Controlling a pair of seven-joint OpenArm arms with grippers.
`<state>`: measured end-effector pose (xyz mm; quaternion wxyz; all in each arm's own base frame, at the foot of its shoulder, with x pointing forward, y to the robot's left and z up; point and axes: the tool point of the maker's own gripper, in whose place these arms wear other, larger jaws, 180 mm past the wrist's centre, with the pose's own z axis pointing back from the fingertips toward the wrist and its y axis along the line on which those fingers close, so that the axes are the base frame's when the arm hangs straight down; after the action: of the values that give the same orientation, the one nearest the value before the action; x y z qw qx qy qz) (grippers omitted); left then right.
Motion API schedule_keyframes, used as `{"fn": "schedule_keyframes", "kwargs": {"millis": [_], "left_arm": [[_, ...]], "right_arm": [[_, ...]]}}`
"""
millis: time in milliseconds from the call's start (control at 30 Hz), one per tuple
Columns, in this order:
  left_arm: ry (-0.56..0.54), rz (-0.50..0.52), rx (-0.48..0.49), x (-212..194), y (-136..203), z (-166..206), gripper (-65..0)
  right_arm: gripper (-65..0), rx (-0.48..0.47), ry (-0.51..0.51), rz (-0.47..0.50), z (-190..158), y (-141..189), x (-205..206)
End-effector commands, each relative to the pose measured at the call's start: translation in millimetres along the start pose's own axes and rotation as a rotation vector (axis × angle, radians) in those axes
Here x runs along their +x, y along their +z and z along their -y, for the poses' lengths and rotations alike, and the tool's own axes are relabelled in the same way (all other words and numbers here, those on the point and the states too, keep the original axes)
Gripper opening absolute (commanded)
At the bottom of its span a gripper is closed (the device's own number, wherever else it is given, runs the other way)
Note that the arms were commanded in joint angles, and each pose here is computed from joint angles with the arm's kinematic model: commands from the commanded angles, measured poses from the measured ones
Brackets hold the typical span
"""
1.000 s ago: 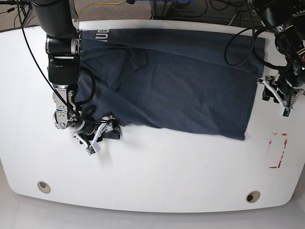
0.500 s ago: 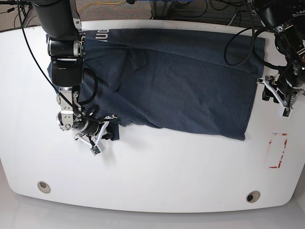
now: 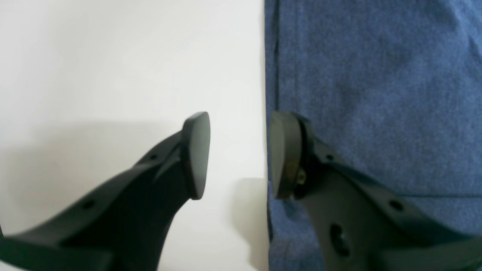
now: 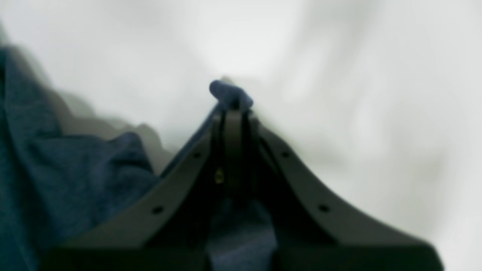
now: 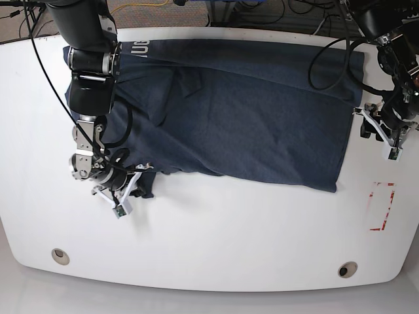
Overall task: Fold the T-shirt properly
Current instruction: 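Grasp the shirt hem corner with the right gripper and tug it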
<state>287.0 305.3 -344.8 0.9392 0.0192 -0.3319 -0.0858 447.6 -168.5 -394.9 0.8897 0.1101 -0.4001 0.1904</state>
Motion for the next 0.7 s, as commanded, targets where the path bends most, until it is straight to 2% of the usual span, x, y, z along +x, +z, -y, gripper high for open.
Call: {"fn": "schedule_keyframes", "kwargs": {"millis": [0, 167, 467, 667], "left_arm": [[-0.013, 0.045, 0.017, 13.8, 5.7, -6.9, -41.5], [-0.013, 0.045, 0.015, 13.8, 5.3, -6.0, -41.5], [-0.013, 0.045, 0.013, 13.7, 4.9, -5.0, -41.5], [-0.038, 0.037, -0.009, 15.4, 0.8, 4.2, -41.5]], "right_arm": [[-65.0, -0.045, 0.008, 0.117, 18.3, 15.9, 43.4], [-65.0, -0.082, -0.006, 0.169, 30.6, 28.1, 56.8], [-64.8, -0.098, -0.025, 0.195, 39.3, 33.6, 63.5], [-64.8, -0.108, -0.012, 0.224, 44.1, 37.4, 82.3]]}}
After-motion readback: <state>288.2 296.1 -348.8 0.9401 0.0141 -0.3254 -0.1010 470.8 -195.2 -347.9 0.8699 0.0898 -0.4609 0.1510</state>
